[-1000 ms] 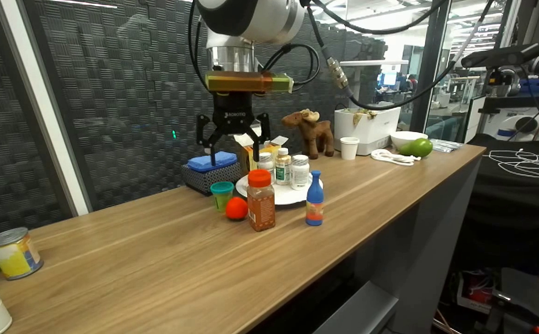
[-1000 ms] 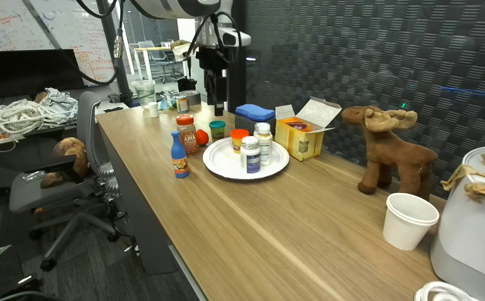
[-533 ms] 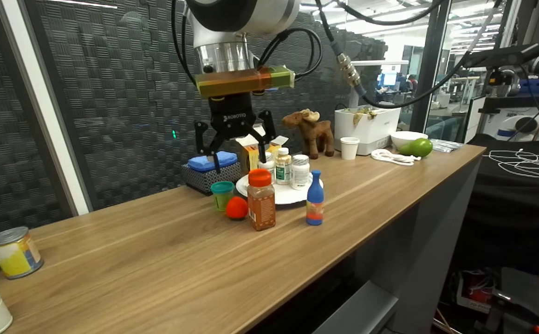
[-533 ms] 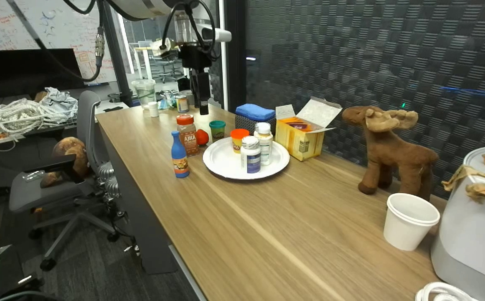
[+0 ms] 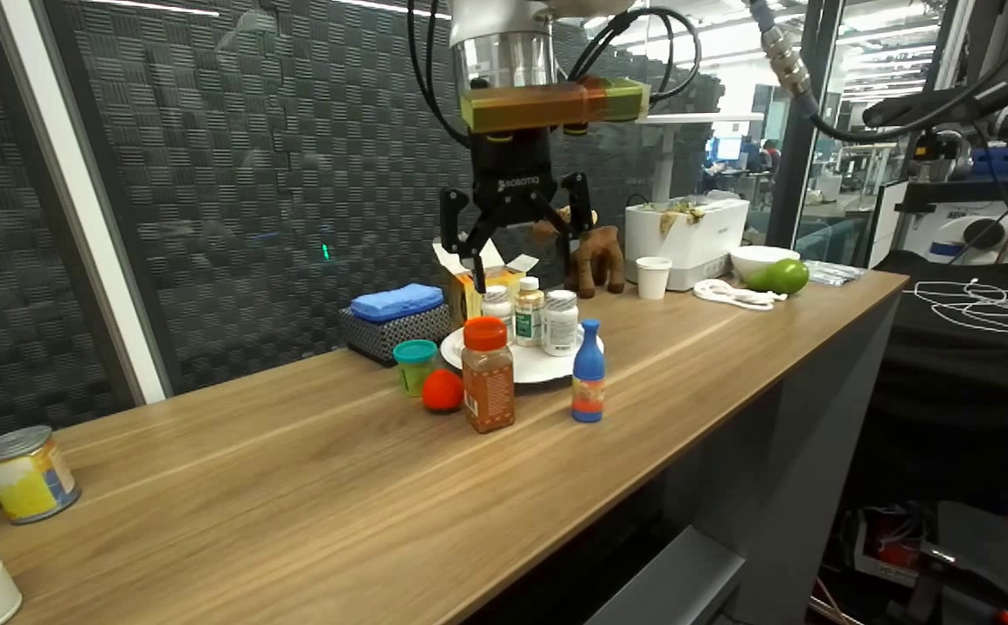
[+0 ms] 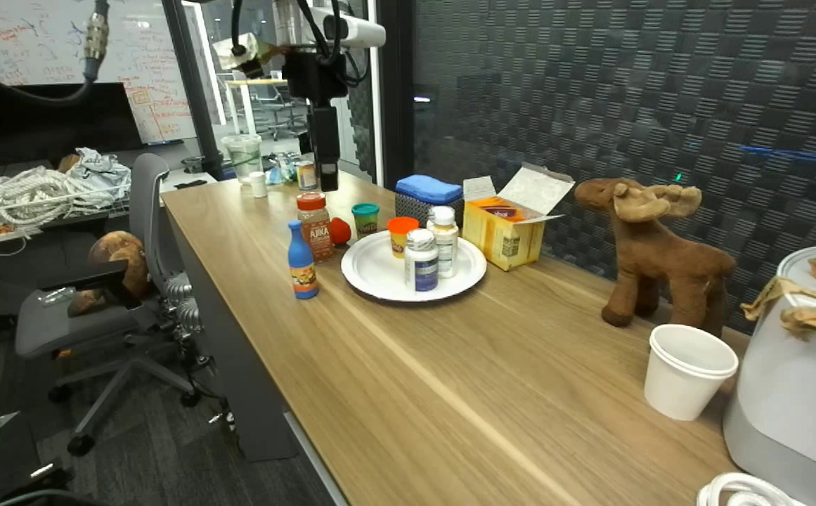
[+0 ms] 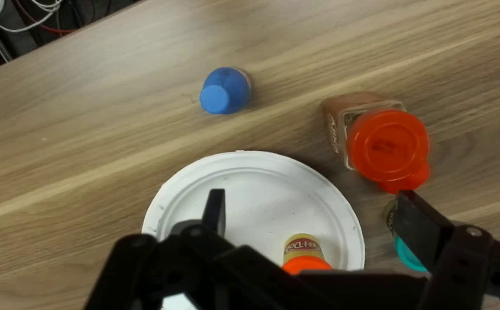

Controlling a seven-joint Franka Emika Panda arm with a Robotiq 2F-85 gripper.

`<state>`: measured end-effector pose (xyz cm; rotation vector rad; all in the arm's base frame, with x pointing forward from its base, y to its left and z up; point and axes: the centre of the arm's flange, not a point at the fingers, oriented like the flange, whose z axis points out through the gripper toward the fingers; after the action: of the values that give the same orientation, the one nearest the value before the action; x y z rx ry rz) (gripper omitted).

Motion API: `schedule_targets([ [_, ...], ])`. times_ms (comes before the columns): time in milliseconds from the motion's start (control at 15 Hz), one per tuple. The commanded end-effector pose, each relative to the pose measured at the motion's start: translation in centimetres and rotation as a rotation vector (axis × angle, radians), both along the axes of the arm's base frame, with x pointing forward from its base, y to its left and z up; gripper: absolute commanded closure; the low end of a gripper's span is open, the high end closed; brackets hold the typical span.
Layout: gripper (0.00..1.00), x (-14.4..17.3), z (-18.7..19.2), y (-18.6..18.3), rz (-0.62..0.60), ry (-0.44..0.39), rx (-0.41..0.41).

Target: Put all the items surrounding the plate on to the plate.

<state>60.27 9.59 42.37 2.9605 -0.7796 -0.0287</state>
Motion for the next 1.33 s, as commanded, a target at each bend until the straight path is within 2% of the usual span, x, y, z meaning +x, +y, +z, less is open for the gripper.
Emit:
schedule_targets([
  [0,0.0,-1.3,0.0,2.1,0.062,-0.1,0.05],
  [133,0.0,-0.9,-0.7,4.5,0.099,-0.144,0.069],
  [267,0.0,-0.9,-2.1,7.1,0.14,-0.151,0.073],
  [333,0.0,-0.6,-1.3,5.3,0.112,-0.123,0.054],
  [467,0.0,-0.8,-2.3,6.4,0.126,-0.11,0.056],
  [1267,0.0,-0.2,-1.9,4.4,0.097,-0.094,0.031],
])
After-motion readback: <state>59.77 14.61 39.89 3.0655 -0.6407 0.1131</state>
